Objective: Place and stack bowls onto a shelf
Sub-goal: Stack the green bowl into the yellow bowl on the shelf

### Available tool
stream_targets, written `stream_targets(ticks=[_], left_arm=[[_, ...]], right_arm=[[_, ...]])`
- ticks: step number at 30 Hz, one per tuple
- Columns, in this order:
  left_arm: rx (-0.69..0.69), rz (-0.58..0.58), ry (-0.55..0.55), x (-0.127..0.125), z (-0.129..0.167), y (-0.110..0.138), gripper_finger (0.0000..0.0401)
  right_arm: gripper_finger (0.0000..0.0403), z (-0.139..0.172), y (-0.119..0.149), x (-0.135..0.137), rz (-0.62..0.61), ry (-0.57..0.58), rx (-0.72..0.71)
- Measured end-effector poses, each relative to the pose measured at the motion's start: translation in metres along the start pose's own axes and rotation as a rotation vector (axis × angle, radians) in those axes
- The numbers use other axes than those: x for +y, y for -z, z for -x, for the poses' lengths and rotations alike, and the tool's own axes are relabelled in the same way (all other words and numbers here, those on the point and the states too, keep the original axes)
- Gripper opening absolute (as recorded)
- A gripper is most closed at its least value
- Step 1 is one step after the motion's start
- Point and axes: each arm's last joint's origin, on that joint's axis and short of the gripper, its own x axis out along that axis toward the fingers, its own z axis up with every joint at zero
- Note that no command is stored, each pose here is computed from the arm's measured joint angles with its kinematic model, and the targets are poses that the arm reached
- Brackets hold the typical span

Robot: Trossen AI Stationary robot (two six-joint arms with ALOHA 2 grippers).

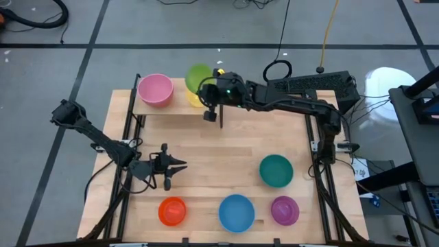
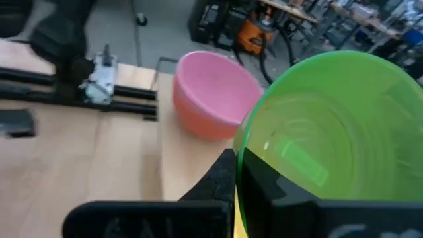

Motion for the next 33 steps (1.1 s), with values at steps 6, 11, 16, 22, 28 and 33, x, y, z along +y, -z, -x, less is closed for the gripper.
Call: stream_targets(ticks=[6, 11, 16, 22, 28, 33], left_arm=[[0.000, -0.025, -0.008, 0.001, -0.001, 0.000, 0.0076], [0.000, -0.030, -0.019, 0.003, -0.002, -0.001, 0.0076], [0.000, -0.036, -0.018, 0.003, -0.002, -0.001, 0.0076], [0.000, -0.033, -0.018, 0.003, -0.002, -0.001, 0.0076], [0.001, -0.032, -0.018, 0.003, -0.002, -0.001, 0.0076], [0.002, -0.032, -0.018, 0.003, -0.002, -0.001, 0.0076]], right_arm=[[0.0000, -0.012, -0.002, -0.013, -0.017, 0.015, 0.004], [0.0000, -0.020, 0.007, -0.019, -0.069, -0.018, 0.048], [0.0000, -0.036, 0.022, -0.019, -0.104, -0.028, 0.108], [0.0000, -0.056, 0.037, -0.015, -0.114, -0.067, 0.134], [0.0000, -0.072, 0.050, -0.009, -0.107, -0.083, 0.184], [0.0000, -0.071, 0.054, -0.008, -0.104, -0.093, 0.222]])
